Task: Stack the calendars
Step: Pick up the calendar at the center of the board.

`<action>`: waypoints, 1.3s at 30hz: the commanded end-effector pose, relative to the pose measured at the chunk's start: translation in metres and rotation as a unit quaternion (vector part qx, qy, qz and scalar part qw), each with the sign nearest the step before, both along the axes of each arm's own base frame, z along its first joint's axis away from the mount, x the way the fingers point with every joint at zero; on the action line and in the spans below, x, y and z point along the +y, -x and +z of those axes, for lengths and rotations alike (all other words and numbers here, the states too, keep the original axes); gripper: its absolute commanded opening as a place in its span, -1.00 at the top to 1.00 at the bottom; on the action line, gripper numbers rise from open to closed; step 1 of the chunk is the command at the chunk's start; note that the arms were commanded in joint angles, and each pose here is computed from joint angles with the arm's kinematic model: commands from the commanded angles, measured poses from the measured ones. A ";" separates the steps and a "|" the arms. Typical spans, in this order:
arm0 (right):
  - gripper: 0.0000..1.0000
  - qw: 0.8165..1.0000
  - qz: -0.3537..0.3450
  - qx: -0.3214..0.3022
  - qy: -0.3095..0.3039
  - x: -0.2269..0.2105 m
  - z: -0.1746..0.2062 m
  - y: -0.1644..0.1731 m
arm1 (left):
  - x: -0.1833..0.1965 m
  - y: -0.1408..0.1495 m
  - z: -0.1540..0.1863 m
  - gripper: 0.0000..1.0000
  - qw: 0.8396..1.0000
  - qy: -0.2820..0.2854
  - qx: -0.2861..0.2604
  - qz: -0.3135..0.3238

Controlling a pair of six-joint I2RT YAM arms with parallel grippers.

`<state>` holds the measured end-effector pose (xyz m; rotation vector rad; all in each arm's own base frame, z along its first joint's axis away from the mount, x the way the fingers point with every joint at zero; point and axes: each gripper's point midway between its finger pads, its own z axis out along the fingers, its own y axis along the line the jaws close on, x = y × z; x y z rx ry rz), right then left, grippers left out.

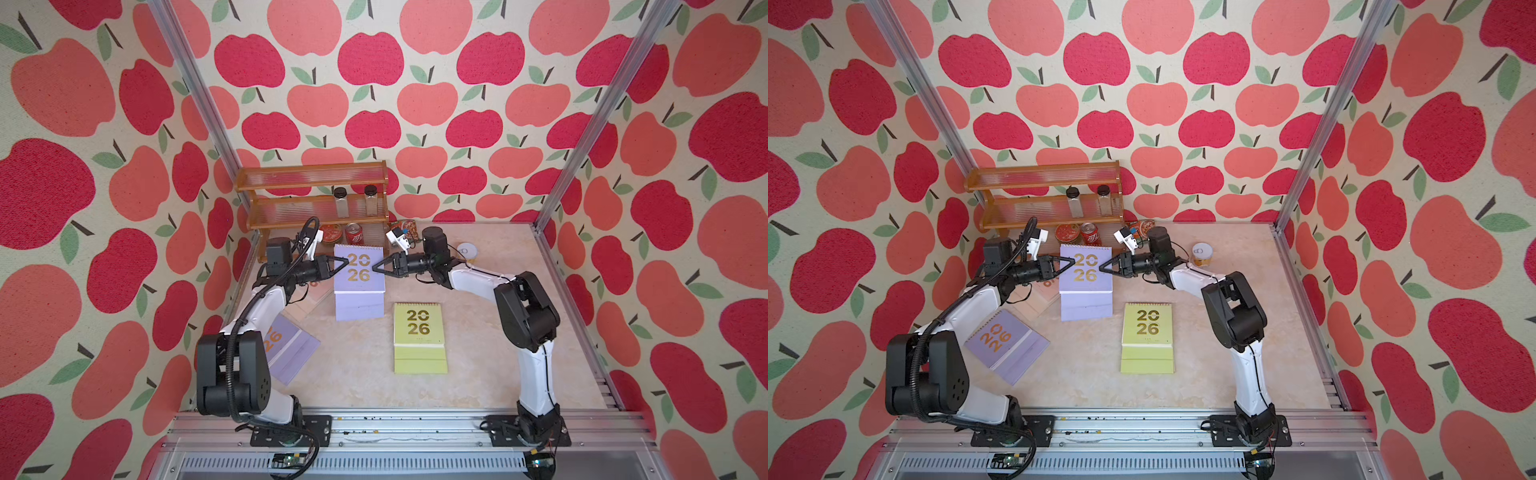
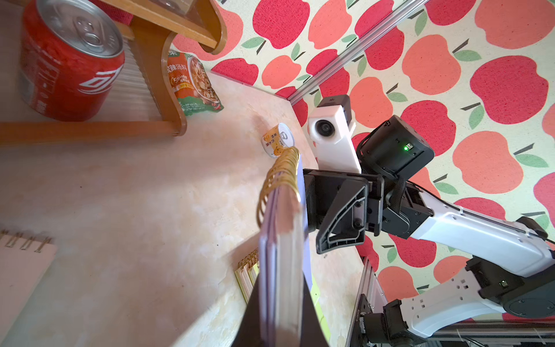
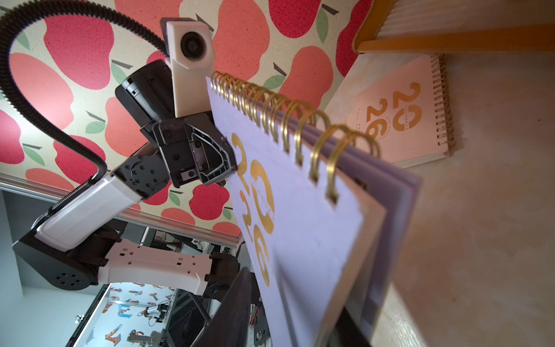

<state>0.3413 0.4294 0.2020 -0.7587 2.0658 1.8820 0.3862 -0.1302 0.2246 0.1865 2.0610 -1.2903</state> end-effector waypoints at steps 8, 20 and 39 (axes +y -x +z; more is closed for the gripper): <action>-0.18 0.995 -0.060 -0.026 0.073 -0.051 -0.012 -0.008 | 0.003 0.008 0.054 1.00 0.997 0.033 -0.063 -0.033; -0.26 0.997 -0.040 -0.067 -0.004 -0.066 0.018 0.007 | -0.002 0.015 0.070 1.00 0.994 0.055 -0.068 -0.069; -0.27 0.991 -0.001 -0.103 -0.087 -0.046 0.043 0.029 | -0.019 0.020 0.071 1.00 0.990 0.067 -0.053 -0.113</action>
